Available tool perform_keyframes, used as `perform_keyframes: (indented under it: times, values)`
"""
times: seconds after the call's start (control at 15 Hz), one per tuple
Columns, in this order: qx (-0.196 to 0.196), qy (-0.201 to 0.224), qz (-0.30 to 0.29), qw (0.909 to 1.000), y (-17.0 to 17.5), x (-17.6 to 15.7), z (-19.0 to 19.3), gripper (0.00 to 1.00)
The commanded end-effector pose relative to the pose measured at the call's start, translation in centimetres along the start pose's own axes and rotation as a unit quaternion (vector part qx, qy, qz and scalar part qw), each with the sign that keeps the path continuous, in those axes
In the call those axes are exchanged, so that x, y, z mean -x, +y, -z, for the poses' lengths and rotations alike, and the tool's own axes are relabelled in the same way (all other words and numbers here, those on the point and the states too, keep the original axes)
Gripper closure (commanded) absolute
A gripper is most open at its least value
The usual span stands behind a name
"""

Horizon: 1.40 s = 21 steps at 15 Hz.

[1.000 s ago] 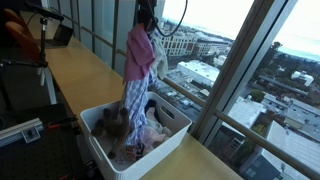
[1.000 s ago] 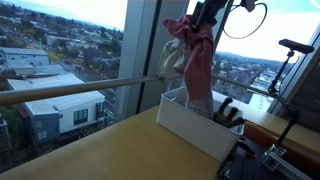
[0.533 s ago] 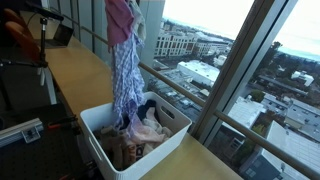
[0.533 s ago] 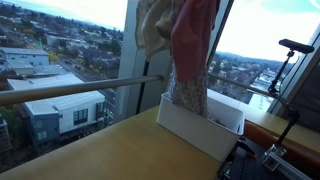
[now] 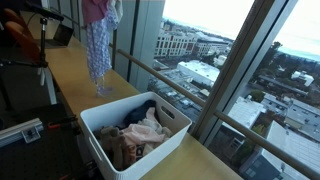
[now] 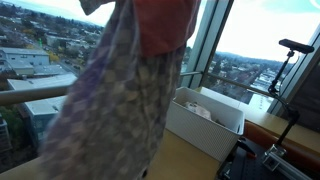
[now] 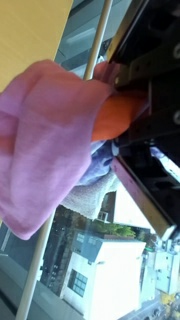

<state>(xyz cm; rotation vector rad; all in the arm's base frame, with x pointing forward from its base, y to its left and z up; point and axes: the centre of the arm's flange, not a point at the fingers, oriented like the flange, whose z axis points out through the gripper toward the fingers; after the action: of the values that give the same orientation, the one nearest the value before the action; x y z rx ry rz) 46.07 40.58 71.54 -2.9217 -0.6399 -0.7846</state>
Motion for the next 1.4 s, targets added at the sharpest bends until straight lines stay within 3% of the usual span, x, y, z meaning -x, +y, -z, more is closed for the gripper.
perform_keyframes:
  times: [0.0, 0.27, 0.47, 0.87, 1.07, 1.33]
  values:
    - [-0.006, -0.019, -0.003, 0.9998, -4.3, -7.0, -1.4, 0.96]
    - [-0.010, -0.074, -0.035, 0.9966, -1.5, -5.3, -10.3, 0.96]
    - [0.010, -0.099, -0.060, 0.9933, 2.3, -5.1, -14.9, 0.96]
    - [0.038, -0.096, -0.119, 0.9874, 11.9, -4.8, -14.8, 0.96]
    - [0.019, -0.113, -0.144, 0.9829, 13.2, -2.9, -17.4, 0.96]
    - [-0.012, -0.155, -0.149, 0.9765, 10.5, 0.2, -23.2, 0.96]
